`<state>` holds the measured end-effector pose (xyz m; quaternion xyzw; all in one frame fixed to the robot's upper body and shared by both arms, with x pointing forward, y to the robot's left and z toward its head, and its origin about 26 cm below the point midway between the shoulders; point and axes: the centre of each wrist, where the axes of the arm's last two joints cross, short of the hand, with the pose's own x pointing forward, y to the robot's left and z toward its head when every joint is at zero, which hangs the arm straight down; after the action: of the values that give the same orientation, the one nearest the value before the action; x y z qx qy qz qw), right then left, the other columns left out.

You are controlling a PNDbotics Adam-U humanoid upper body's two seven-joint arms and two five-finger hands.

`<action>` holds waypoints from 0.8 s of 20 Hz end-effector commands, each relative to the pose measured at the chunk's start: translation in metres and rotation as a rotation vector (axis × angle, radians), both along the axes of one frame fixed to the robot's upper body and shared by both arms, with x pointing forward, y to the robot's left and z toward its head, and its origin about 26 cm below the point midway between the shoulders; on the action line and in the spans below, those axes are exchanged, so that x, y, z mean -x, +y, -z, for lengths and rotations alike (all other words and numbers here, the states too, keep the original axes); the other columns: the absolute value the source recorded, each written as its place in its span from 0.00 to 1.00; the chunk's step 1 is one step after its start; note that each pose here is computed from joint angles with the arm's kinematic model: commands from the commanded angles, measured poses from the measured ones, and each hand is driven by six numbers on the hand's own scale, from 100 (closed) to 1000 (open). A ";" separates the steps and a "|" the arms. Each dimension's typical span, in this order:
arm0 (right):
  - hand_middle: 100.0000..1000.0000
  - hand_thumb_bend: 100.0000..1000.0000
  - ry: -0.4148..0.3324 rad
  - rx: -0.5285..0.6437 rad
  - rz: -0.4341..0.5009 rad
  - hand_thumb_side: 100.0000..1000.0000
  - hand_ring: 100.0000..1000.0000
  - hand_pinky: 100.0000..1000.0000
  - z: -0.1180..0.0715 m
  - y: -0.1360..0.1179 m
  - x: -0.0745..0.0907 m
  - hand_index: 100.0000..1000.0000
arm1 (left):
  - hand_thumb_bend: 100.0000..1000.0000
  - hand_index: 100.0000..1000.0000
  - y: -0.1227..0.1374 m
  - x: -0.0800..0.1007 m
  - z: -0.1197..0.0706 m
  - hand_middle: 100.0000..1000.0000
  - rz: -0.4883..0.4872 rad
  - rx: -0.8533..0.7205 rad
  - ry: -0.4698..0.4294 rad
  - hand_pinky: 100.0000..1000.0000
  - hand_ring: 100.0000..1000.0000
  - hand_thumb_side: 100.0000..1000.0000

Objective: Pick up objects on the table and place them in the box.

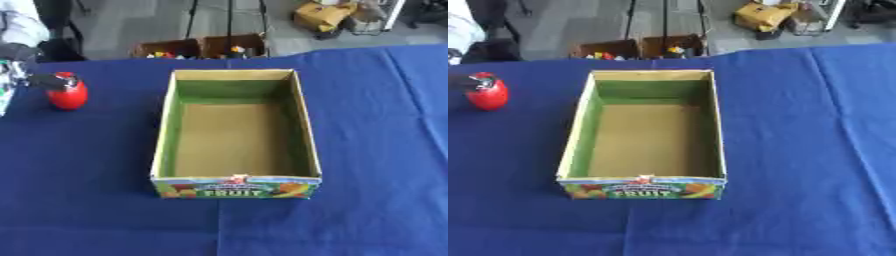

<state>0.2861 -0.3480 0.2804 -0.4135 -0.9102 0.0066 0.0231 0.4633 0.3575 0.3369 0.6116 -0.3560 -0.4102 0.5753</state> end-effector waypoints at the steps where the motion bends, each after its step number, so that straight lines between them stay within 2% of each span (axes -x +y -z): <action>1: 0.74 0.00 -0.029 0.028 -0.009 0.89 0.80 0.74 -0.011 0.002 0.003 0.78 | 0.38 1.00 0.007 0.002 -0.015 0.96 -0.023 0.013 -0.024 0.72 0.84 0.83; 7: 0.74 0.00 -0.050 0.027 -0.012 0.88 0.80 0.74 -0.015 0.001 0.004 0.78 | 0.44 1.00 0.013 -0.002 -0.012 0.98 -0.014 0.073 0.017 0.75 0.86 0.84; 12: 0.74 0.00 -0.052 0.028 -0.009 0.88 0.80 0.74 -0.014 0.001 0.003 0.78 | 0.46 1.00 0.018 -0.001 -0.013 0.98 -0.036 0.098 -0.008 0.75 0.87 0.85; 16: 0.74 0.00 -0.051 0.029 -0.008 0.88 0.80 0.74 -0.014 0.002 0.003 0.77 | 0.46 1.00 0.022 -0.001 -0.013 0.95 -0.059 0.097 -0.032 0.73 0.85 0.85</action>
<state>0.2867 -0.3465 0.2846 -0.4092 -0.9124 0.0030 0.0133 0.4704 0.3679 0.3361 0.5861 -0.3650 -0.3835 0.6133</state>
